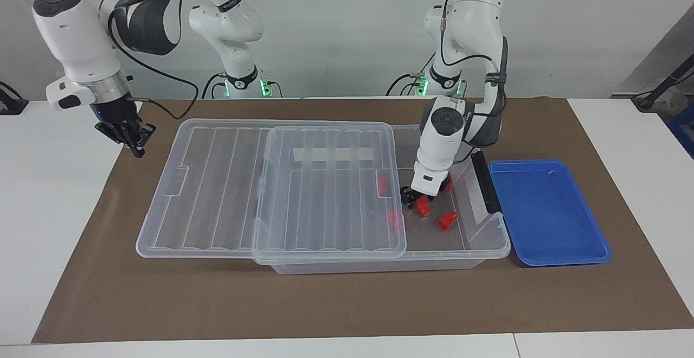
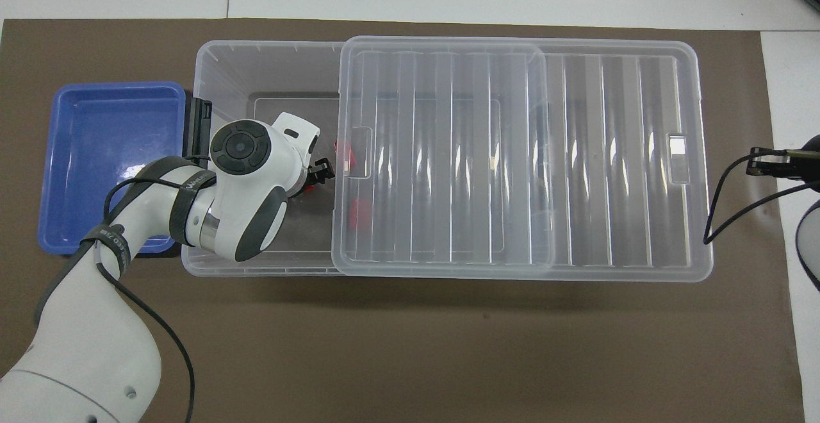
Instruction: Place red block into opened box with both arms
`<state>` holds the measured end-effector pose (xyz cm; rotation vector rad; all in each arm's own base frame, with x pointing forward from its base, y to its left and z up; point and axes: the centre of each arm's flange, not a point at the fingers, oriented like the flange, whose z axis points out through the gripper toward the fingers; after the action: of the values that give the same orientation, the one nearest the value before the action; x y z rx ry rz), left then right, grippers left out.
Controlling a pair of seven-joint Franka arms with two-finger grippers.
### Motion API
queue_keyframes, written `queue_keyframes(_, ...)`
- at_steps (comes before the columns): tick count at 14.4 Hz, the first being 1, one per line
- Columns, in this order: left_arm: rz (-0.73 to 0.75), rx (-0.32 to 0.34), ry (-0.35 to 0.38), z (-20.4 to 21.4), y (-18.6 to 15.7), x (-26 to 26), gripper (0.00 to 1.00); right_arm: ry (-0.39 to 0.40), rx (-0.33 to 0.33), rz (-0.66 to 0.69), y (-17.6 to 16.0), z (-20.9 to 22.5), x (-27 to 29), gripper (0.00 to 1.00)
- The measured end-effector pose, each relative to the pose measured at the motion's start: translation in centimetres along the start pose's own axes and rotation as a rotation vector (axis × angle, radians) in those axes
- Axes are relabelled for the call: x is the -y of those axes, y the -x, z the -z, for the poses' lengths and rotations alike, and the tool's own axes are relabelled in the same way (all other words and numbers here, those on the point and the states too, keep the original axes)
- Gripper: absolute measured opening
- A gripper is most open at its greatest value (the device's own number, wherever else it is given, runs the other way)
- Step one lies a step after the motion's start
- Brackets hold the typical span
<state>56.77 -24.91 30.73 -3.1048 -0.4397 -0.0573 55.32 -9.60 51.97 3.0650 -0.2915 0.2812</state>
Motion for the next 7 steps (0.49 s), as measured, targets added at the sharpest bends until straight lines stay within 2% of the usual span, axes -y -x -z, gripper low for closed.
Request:
queue_keyframes(1,0.003,0.006,-0.008,0.8,-0.4,0.0,1.00,-0.001,-0.004,0.000,-0.2,-0.7,0.0,0.01)
queue_keyframes(3,0.019,0.017,-0.027,3.6,-1.6,0.2,1.00,-0.001,0.020,0.001,-0.2,-2.3,0.0,0.01)
queue_keyframes(7,0.037,0.039,-0.056,12.4,-4.8,4.0,1.00,-0.002,0.039,0.009,0.1,-3.5,0.4,0.01)
